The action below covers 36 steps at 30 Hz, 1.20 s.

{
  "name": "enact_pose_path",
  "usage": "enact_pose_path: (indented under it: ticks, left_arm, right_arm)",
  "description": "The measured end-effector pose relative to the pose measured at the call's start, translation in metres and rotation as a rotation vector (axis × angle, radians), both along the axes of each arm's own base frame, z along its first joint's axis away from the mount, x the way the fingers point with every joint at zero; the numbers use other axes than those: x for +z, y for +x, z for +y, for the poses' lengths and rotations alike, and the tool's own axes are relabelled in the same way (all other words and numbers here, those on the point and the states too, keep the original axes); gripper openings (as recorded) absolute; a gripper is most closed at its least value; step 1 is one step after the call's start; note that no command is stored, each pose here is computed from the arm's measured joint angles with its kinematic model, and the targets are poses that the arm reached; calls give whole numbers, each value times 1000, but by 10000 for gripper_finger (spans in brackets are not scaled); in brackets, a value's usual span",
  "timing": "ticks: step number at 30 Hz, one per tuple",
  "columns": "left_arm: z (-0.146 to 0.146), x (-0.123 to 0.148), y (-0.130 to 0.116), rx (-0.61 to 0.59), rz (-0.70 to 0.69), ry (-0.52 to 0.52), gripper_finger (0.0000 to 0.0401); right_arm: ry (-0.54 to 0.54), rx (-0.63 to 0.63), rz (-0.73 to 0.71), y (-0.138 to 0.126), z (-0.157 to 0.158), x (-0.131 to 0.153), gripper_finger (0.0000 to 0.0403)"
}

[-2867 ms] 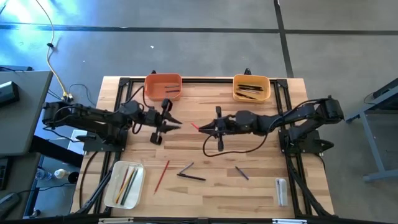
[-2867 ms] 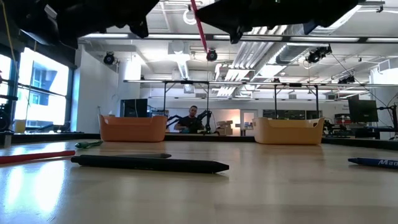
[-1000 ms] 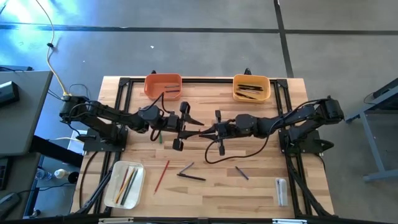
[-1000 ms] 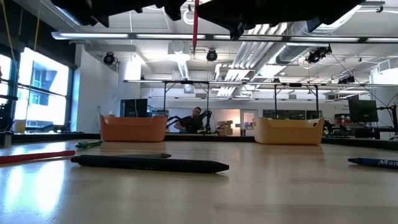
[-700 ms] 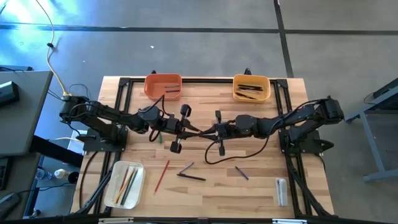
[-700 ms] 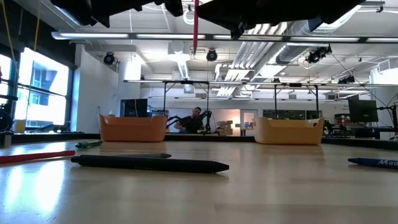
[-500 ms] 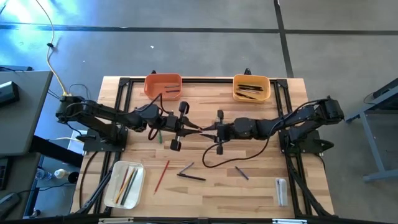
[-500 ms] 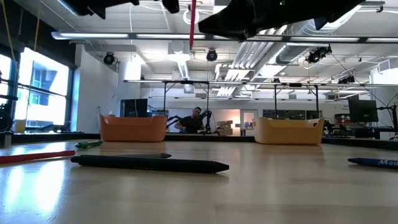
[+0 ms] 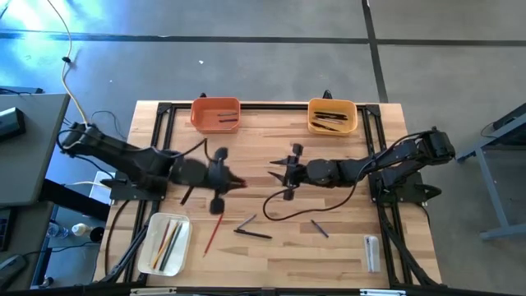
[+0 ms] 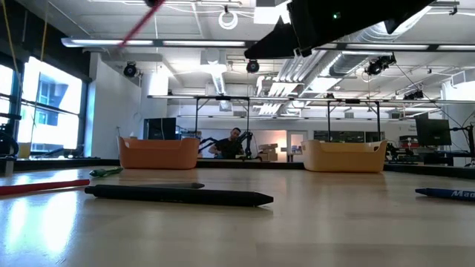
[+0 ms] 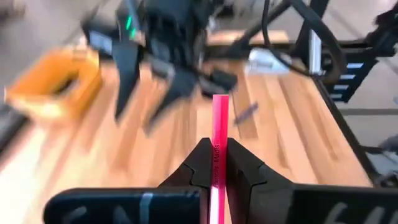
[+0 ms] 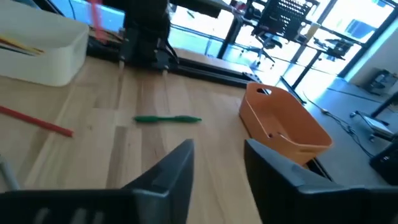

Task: Sort crayons/erasers/pens/pencils in bins
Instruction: Put the pink colored pencil into the white bin

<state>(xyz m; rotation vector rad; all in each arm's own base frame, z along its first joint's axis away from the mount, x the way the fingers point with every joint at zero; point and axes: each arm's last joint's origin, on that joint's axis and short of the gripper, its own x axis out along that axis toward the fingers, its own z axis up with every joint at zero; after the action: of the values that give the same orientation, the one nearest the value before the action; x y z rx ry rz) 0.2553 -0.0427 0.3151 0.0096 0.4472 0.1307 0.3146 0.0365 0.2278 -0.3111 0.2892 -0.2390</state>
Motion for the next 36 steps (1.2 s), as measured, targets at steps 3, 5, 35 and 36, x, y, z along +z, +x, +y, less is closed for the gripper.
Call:
enact_pose_path:
  ticks: [3,5,35,36]
  left_arm:
    - [-23,-5,-13,88,94,-112,5]
    - [-37,-9,-23,150,141,-208,6]
    - [-146,-98,-115,782,637,-489,7]
    - [-148,-100,-116,795,640,-493,7]
  right_arm:
    - [-6,-9,21,-1,0,-2,88]
    - [-8,-8,35,-1,-1,-3,53]
    - [-71,9,82,-2,-1,-6,2]
    - [-81,12,85,-2,-1,-6,2]
